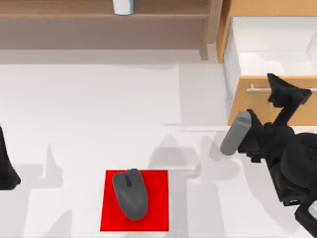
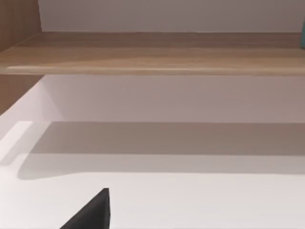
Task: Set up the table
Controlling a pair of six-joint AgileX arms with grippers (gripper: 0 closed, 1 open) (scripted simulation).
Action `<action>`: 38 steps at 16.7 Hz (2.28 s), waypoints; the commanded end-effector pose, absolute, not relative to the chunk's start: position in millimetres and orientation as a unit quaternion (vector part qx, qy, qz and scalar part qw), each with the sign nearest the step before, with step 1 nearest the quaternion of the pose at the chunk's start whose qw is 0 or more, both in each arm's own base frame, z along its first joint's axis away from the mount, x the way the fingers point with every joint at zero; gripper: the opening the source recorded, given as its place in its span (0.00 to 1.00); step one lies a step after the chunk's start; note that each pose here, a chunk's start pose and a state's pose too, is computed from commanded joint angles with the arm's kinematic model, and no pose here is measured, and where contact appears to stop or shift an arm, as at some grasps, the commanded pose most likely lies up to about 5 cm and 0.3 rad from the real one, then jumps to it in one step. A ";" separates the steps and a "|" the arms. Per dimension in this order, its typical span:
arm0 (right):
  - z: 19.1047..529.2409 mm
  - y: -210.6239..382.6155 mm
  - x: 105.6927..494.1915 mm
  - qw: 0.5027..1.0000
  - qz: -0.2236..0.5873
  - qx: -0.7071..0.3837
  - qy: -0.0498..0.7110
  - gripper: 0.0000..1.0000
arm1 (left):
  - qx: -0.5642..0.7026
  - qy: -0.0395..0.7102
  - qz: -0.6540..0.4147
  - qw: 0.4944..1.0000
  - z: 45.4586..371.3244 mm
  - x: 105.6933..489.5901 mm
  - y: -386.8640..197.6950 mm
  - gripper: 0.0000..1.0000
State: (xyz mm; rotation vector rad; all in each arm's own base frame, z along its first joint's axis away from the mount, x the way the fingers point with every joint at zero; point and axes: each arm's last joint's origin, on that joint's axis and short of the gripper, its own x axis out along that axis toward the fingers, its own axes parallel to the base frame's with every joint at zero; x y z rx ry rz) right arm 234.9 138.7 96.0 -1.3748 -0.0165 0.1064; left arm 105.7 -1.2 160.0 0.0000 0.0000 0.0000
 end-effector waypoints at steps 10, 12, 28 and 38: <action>89.2 88.3 228.6 0.706 -0.039 -0.706 0.039 1.00 | 0.000 0.000 0.000 1.000 160.0 105.7 -1.2 1.00; 89.2 88.3 228.6 0.706 -0.039 -0.706 0.039 1.00 | 0.000 0.000 0.000 1.000 160.0 105.7 -1.2 1.00; 89.2 85.6 253.4 0.706 -0.039 -0.706 0.039 0.62 | 0.000 0.000 0.000 1.000 160.0 105.7 -1.2 1.00; 89.2 85.6 253.4 0.706 -0.039 -0.706 0.039 0.00 | 0.000 0.000 0.000 1.000 160.0 105.7 -1.2 1.00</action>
